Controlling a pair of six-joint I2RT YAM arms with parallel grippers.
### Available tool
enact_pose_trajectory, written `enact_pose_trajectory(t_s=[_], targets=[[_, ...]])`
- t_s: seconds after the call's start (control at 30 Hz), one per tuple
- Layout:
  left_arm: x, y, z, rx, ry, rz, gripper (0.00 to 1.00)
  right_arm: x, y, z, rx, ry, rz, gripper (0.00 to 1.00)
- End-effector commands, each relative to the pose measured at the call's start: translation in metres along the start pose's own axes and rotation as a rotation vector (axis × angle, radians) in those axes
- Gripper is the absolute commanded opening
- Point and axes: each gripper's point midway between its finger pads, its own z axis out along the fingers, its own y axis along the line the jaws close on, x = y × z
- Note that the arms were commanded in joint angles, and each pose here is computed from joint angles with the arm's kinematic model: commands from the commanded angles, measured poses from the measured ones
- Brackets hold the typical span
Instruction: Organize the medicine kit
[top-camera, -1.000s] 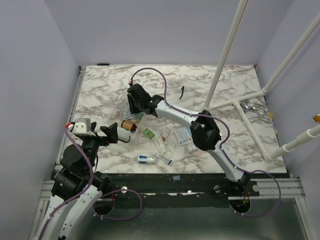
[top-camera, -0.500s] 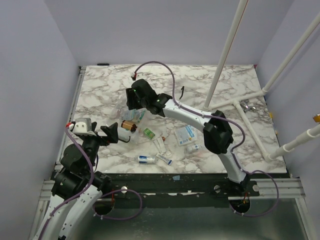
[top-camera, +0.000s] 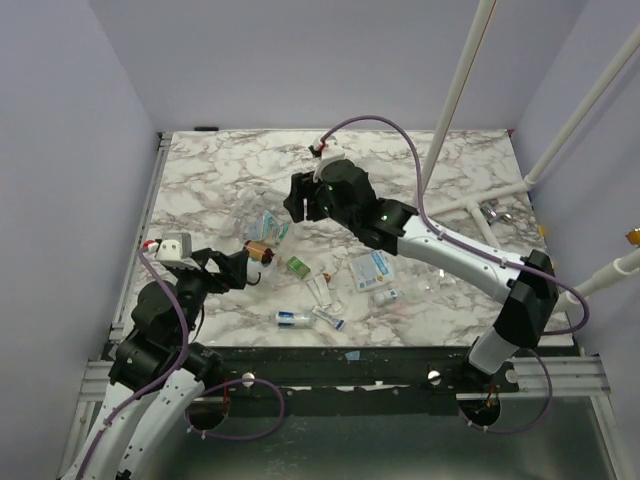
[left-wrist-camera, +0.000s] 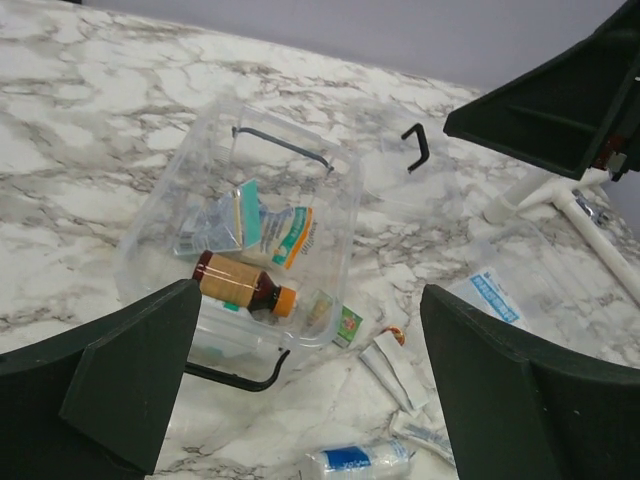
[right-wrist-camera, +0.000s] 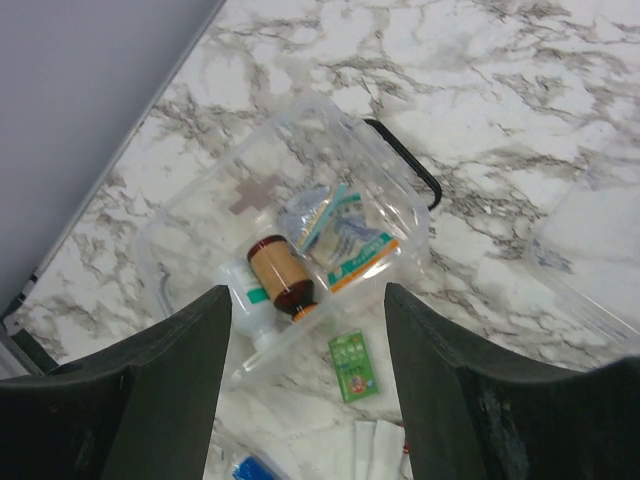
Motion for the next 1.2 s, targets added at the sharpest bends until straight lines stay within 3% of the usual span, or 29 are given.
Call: enact_pose_trajectory(t_s=[0.0, 0.3, 0.7, 1.17], targets=[[0.034, -0.022, 0.005, 0.104, 0.164, -0.047, 0.93, 0.033, -0.026, -0.027, 0.064, 0.060, -0.050, 0.66], [0.067, -0.046, 0.017, 0.206, 0.361, -0.056, 0.90, 0.087, -0.095, -0.085, 0.298, 0.165, -0.087, 0.69], [0.088, -0.092, 0.012, 0.428, 0.542, -0.052, 0.89, 0.182, -0.141, -0.139, 0.529, 0.371, 0.144, 0.69], [0.133, -0.115, -0.007, 0.494, 0.722, 0.182, 0.88, 0.219, -0.157, -0.172, 0.667, 0.334, 0.460, 0.70]])
